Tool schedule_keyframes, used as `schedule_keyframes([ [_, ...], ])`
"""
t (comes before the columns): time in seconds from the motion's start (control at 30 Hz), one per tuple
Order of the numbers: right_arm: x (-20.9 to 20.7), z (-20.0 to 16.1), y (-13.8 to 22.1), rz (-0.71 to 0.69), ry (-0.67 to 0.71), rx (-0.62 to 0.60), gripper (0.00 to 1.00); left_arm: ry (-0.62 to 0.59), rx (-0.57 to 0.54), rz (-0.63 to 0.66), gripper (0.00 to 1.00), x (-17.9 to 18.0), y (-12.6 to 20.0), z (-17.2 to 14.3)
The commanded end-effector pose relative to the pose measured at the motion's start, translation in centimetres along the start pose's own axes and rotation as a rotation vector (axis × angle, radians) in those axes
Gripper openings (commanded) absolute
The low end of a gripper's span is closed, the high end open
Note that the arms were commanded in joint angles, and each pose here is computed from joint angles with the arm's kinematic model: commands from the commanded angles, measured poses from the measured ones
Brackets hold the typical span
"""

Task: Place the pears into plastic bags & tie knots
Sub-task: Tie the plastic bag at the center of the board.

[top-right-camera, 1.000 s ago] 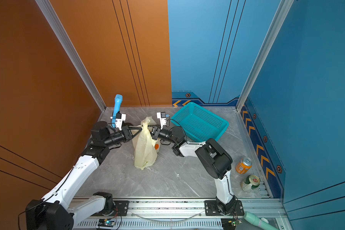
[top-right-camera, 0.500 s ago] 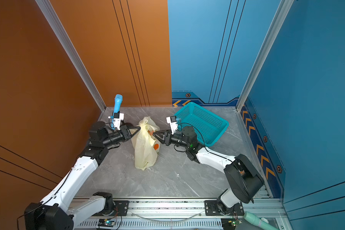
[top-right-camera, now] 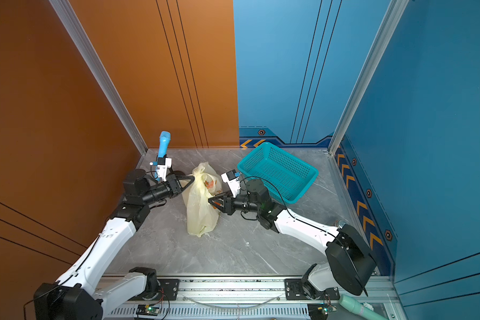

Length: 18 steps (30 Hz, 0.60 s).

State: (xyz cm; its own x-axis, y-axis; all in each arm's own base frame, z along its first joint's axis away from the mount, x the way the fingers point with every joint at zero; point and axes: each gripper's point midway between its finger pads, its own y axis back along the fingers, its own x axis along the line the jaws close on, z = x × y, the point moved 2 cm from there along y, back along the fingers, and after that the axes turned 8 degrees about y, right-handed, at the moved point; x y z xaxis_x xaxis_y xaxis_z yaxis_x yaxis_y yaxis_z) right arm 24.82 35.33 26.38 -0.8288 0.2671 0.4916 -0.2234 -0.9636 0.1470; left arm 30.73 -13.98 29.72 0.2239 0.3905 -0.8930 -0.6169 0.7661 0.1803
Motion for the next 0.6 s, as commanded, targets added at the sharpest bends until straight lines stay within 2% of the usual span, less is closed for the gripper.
schedule_keyframes([
  [0.0, 0.5, 1.3, -0.6, 0.015, 0.028, -0.021, 0.26, -0.024, 0.001, 0.006, 0.00, 0.2, 0.1, 0.0],
  [0.07, 0.4, 1.7, -0.7, 0.006, 0.034, -0.028, 0.24, -0.025, 0.000, 0.006, 0.00, 0.2, 0.2, 0.0],
  [0.2, -0.3, 2.0, -0.5, -0.037, 0.041, -0.037, 0.02, -0.039, -0.014, 0.005, 0.00, -0.2, 0.4, 0.4],
  [0.23, -0.7, 2.0, -0.3, -0.059, 0.037, -0.037, 0.00, -0.042, -0.018, 0.006, 0.00, -0.3, 0.5, 0.6],
  [0.37, -2.5, 1.3, 1.3, -0.194, 0.022, 0.001, 0.00, -0.076, -0.063, 0.037, 0.00, -1.0, 1.7, 1.6],
  [0.57, -5.5, -1.4, 5.5, -0.431, -0.005, 0.102, 0.00, -0.158, -0.148, 0.165, 0.00, -1.4, 5.1, 3.1],
])
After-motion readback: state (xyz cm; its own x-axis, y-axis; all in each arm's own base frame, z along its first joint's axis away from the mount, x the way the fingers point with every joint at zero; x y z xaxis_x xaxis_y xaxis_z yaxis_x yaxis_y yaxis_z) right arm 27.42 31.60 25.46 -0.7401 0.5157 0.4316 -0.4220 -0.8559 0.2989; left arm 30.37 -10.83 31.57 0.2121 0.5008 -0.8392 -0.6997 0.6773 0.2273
